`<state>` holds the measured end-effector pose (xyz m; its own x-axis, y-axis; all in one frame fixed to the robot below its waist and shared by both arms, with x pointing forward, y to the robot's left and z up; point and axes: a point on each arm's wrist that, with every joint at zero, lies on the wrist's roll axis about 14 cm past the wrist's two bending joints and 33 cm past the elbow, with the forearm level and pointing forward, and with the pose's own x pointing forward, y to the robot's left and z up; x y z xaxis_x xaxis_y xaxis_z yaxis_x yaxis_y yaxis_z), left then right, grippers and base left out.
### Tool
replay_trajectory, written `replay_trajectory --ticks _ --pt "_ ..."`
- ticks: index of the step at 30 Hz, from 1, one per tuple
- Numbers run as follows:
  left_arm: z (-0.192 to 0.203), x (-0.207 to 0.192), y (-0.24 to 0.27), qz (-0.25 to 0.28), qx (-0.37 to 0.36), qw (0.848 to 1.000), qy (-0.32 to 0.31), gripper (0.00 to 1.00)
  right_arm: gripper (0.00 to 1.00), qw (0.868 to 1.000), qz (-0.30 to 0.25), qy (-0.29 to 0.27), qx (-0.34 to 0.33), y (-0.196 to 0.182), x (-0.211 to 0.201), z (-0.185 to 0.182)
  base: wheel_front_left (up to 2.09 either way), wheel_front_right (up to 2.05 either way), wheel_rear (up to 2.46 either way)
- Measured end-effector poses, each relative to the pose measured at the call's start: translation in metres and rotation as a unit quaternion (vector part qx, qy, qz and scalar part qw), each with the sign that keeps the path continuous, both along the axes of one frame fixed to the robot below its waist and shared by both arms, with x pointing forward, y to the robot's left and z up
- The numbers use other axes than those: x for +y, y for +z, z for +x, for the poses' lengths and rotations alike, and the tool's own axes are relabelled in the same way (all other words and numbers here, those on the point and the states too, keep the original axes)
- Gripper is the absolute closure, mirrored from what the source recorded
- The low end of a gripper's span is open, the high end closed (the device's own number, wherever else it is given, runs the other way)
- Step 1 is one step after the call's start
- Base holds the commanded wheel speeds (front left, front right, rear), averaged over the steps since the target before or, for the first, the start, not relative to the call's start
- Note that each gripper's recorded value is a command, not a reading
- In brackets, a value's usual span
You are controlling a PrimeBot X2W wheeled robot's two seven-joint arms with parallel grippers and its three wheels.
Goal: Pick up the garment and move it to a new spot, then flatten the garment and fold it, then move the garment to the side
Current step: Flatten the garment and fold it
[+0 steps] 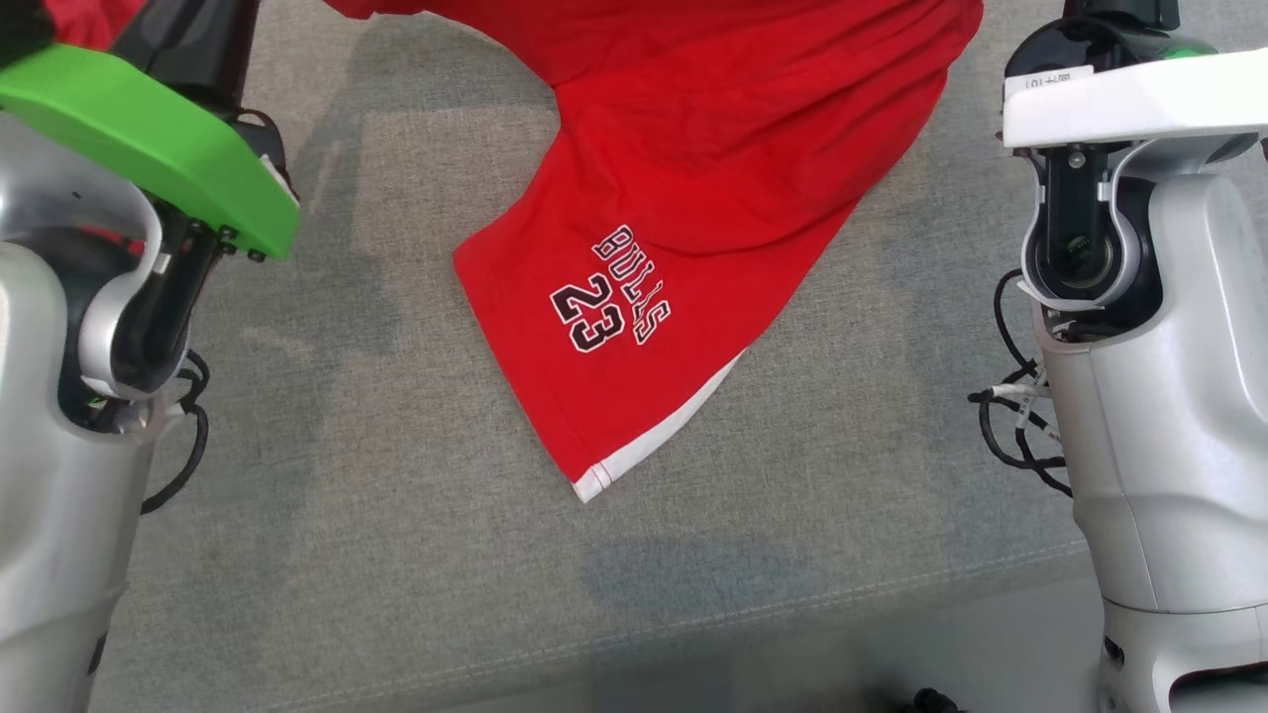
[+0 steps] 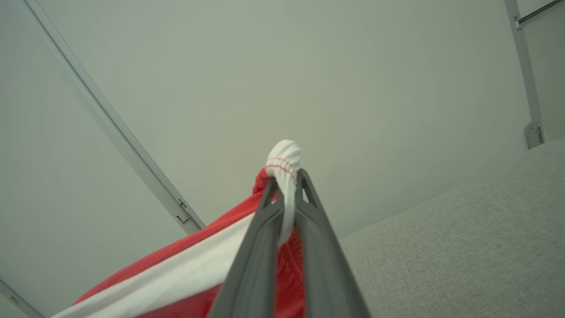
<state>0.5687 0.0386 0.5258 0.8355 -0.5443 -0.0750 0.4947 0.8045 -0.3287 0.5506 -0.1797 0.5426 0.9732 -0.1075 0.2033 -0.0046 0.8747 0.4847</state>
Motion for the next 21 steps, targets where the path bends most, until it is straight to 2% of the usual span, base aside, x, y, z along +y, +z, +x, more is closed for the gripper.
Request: replay_trajectory --ticks 3,7,12,15,18,21 --pt "-0.001 -0.008 -0.004 -0.007 0.004 1.000 -0.008 1.00 1.00 1.000 0.010 -0.010 0.008 -0.003 -0.008 -0.001 0.00 0.00 0.00" --pt "0.008 -0.005 0.019 -0.012 -0.028 1.000 0.000 1.00 1.00 0.999 0.031 -0.007 -0.001 0.007 -0.007 0.006 0.00 0.00 0.00" --pt "0.023 0.012 0.058 -0.011 -0.083 0.996 0.028 1.00 1.00 0.997 0.071 0.027 -0.029 0.034 0.015 0.022 0.00 0.00 0.00" --pt "0.028 0.024 0.075 -0.007 -0.104 0.994 0.045 1.00 1.00 0.995 0.075 0.051 -0.039 0.048 0.032 0.030 0.00 0.00 0.00" --pt "0.029 0.029 0.089 -0.002 -0.120 0.991 0.051 1.00 1.00 0.992 0.105 0.063 -0.038 0.058 0.040 0.039 0.00 0.00 0.00" --pt "0.028 0.030 0.098 -0.002 -0.133 0.989 0.061 1.00 1.00 0.991 0.109 0.070 -0.027 0.059 0.047 0.047 0.00 0.00 0.00"
